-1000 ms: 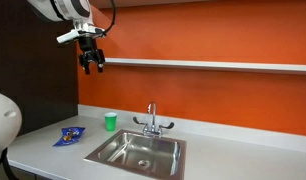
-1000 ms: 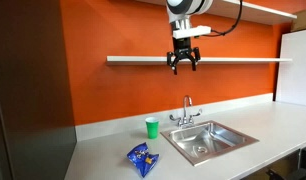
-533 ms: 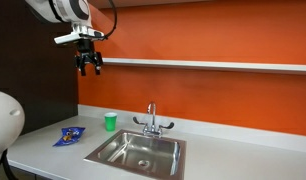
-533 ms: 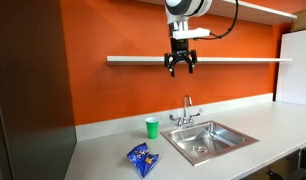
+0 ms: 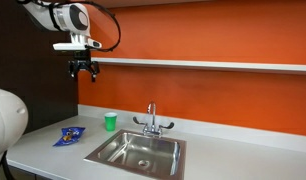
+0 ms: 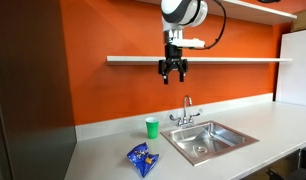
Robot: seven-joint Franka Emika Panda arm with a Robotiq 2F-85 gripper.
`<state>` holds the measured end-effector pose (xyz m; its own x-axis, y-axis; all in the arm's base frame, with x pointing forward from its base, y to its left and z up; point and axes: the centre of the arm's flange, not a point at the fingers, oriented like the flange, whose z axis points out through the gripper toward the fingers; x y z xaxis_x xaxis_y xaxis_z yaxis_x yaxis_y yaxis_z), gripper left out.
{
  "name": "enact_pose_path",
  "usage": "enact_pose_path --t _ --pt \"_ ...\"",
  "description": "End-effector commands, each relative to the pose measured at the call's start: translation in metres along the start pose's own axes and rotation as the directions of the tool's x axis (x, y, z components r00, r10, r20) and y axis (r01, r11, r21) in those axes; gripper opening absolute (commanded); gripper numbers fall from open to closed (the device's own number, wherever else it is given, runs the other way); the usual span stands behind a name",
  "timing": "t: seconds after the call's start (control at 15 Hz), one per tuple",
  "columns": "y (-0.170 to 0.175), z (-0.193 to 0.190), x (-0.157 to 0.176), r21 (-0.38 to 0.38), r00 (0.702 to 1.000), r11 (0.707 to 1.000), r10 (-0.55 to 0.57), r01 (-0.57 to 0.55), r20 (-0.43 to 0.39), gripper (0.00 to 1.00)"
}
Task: Put the blue packet in the sink.
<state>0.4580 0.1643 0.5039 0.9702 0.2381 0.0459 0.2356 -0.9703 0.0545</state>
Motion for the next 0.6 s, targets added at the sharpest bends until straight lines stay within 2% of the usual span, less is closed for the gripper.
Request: enact_pose_path --t 0.0,0.53 --pt "-0.012 0.022 0.01 0.03 0.996 0.995 -0.093 0.093 0.006 1.0" --pt "-0.055 0.089 0.022 0.049 0.983 0.985 -0.17 0.167 0.068 1.0"
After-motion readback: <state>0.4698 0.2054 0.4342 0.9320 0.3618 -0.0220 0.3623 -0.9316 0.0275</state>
